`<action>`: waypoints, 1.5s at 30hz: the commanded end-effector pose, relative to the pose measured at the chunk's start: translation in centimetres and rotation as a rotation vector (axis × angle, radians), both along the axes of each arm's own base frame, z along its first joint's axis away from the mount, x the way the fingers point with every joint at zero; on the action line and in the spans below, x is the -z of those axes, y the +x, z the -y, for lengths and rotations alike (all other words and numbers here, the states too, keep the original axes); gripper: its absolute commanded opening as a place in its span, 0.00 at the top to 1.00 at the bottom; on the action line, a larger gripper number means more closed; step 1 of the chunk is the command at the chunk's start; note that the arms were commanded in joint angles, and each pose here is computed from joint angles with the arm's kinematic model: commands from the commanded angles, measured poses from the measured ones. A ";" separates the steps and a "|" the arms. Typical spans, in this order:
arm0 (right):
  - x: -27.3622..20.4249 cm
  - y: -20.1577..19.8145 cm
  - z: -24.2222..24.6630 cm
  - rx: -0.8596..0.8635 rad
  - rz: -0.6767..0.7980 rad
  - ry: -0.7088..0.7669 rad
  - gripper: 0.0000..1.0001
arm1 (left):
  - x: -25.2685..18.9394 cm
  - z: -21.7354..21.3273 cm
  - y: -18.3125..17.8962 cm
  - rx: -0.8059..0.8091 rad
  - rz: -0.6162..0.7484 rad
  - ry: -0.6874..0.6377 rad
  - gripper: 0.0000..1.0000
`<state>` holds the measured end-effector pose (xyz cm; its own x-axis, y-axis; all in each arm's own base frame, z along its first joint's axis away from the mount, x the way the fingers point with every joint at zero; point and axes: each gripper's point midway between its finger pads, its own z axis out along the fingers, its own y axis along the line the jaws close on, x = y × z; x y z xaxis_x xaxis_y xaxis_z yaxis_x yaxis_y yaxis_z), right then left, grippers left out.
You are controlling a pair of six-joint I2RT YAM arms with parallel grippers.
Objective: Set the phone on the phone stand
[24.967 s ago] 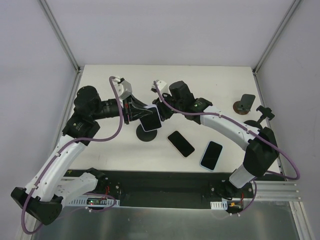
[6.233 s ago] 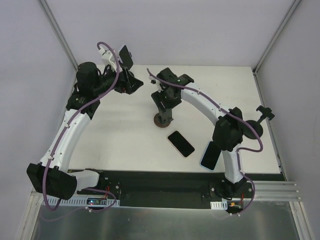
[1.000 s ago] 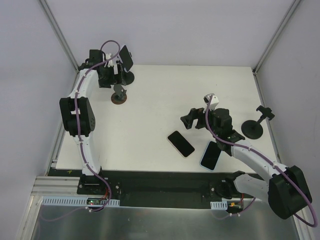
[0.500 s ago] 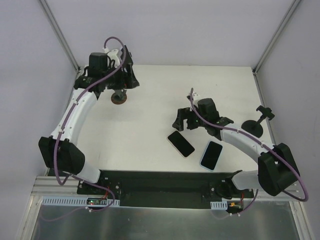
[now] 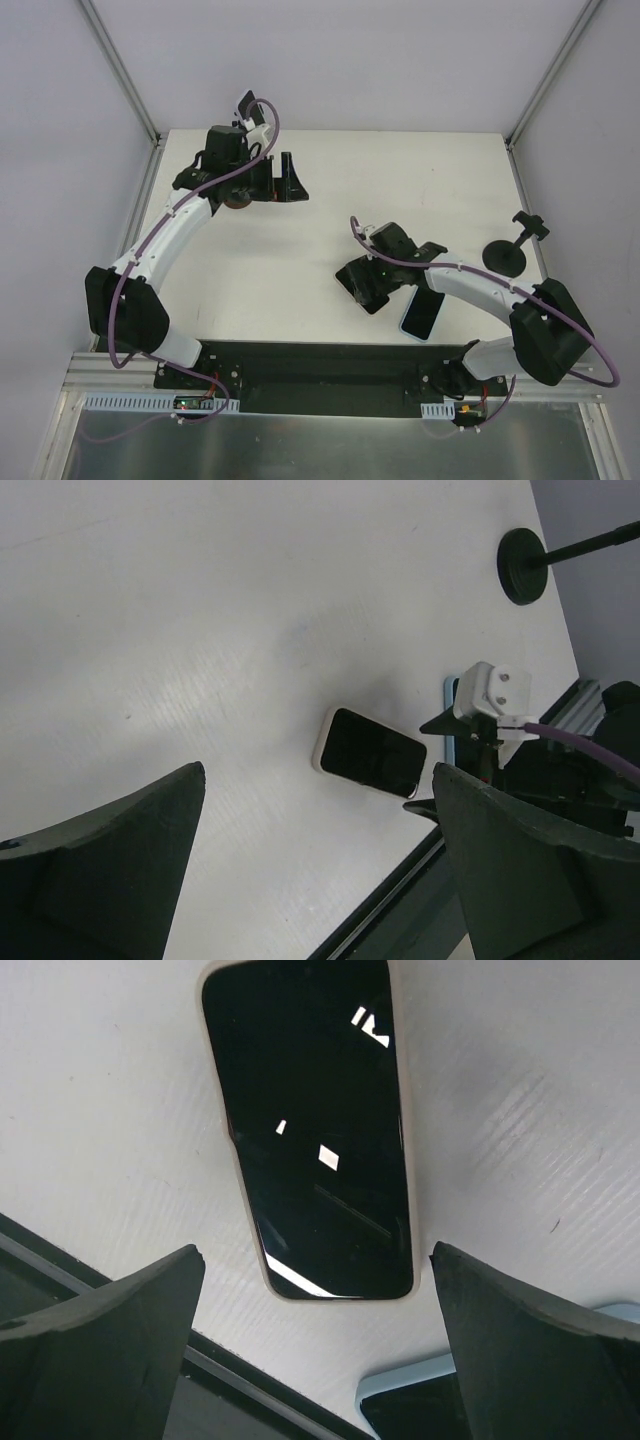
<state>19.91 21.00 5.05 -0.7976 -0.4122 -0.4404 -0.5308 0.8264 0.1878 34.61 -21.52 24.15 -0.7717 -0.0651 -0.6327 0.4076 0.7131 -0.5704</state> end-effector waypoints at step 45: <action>4.2 0.8 -0.9 -0.107 0.080 -0.333 0.75 | -2.0 1.8 -0.8 0.087 0.061 -0.096 0.09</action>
<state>20.54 22.91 2.24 -0.7102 -0.6206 -0.3324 -0.6329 0.7696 -0.0845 33.92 -22.77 25.89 -0.7457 -0.0705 -0.6626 0.4725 0.6452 -0.6004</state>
